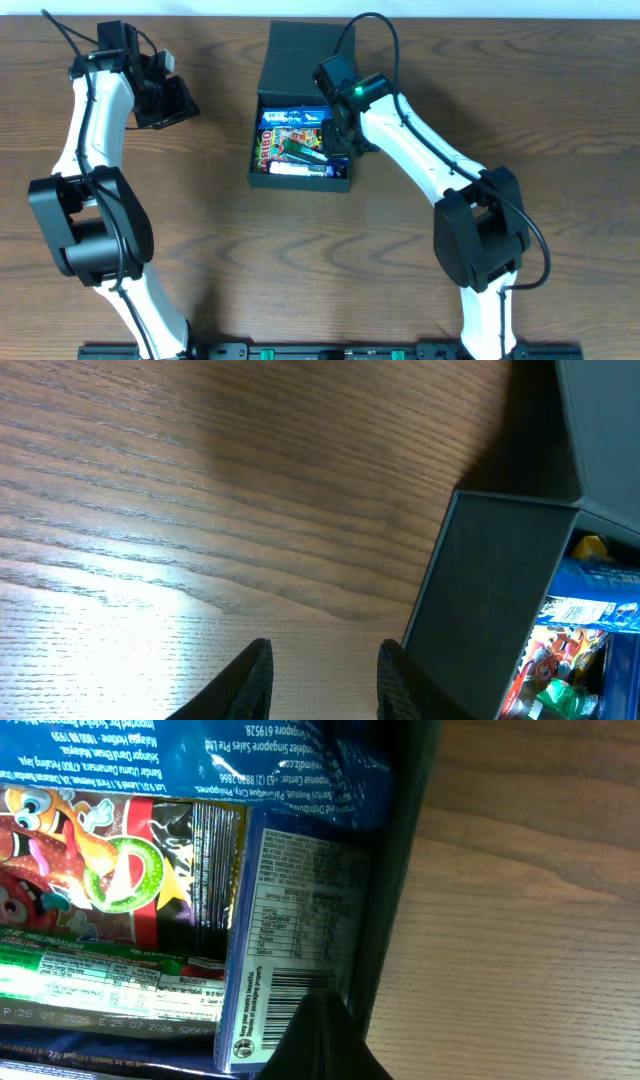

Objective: Pack container
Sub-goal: 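Release the tin inside the box and withdraw the right gripper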

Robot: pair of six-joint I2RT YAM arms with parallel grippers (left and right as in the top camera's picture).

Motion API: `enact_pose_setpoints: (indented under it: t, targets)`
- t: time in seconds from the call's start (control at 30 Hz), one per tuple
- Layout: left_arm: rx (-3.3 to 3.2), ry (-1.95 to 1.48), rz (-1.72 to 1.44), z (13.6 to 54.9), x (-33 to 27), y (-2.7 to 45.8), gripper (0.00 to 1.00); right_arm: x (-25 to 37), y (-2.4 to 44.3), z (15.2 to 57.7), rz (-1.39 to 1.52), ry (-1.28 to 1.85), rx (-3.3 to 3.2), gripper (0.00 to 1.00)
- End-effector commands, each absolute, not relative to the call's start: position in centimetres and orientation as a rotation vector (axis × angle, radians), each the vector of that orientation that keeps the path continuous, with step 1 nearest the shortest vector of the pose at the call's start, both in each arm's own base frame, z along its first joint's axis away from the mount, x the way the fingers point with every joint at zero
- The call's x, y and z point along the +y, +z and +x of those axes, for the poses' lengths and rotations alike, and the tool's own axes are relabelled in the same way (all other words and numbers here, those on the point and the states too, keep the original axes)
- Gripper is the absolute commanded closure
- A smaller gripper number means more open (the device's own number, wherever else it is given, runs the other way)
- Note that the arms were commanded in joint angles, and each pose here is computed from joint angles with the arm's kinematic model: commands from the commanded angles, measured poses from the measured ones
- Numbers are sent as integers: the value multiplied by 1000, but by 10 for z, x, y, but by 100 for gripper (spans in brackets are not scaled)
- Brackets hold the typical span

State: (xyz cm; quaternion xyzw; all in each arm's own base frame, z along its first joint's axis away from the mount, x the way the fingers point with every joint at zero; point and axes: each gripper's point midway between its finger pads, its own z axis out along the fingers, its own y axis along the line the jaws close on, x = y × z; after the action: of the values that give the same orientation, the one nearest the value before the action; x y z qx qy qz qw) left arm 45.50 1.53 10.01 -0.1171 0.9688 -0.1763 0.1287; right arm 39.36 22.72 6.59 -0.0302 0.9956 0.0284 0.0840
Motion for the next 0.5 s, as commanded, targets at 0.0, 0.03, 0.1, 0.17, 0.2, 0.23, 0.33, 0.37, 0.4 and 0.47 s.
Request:
enact_pose_setpoints:
  t: [0.0, 0.03, 0.1, 0.17, 0.2, 0.23, 0.33, 0.37, 0.4, 0.47]
  targets:
    - [2806, -511, -343, 461, 17, 102, 64, 231, 89, 407, -143, 101, 2900, 98]
    - [2806, -511, -343, 461, 17, 102, 64, 234, 102, 413, -151, 122, 2865, 98]
    - [2805, -511, -343, 461, 17, 102, 64, 236, 136, 428, -157, 149, 2766, 98]
    - [2804, -513, -351, 461, 17, 102, 65, 223, 160, 442, -110, 104, 2677, 99]
    - [2800, -516, -381, 462, 17, 102, 70, 210, 173, 452, -65, 65, 2624, 98]
    - [2791, -521, -413, 463, 17, 103, 79, 196, 179, 461, -22, 47, 2595, 98]
    - [2754, -577, -427, 470, 12, 107, 94, 167, 175, 476, 61, 94, 2611, 99]
    - [2734, -615, -412, 474, 8, 110, 94, 160, 171, 479, 82, 126, 2624, 98]
    - [2711, -652, -395, 478, 3, 114, 95, 154, 164, 483, 104, 157, 2638, 98]
    - [2670, -684, -408, 488, -4, 119, 94, 145, 150, 491, 147, 260, 2668, 98]
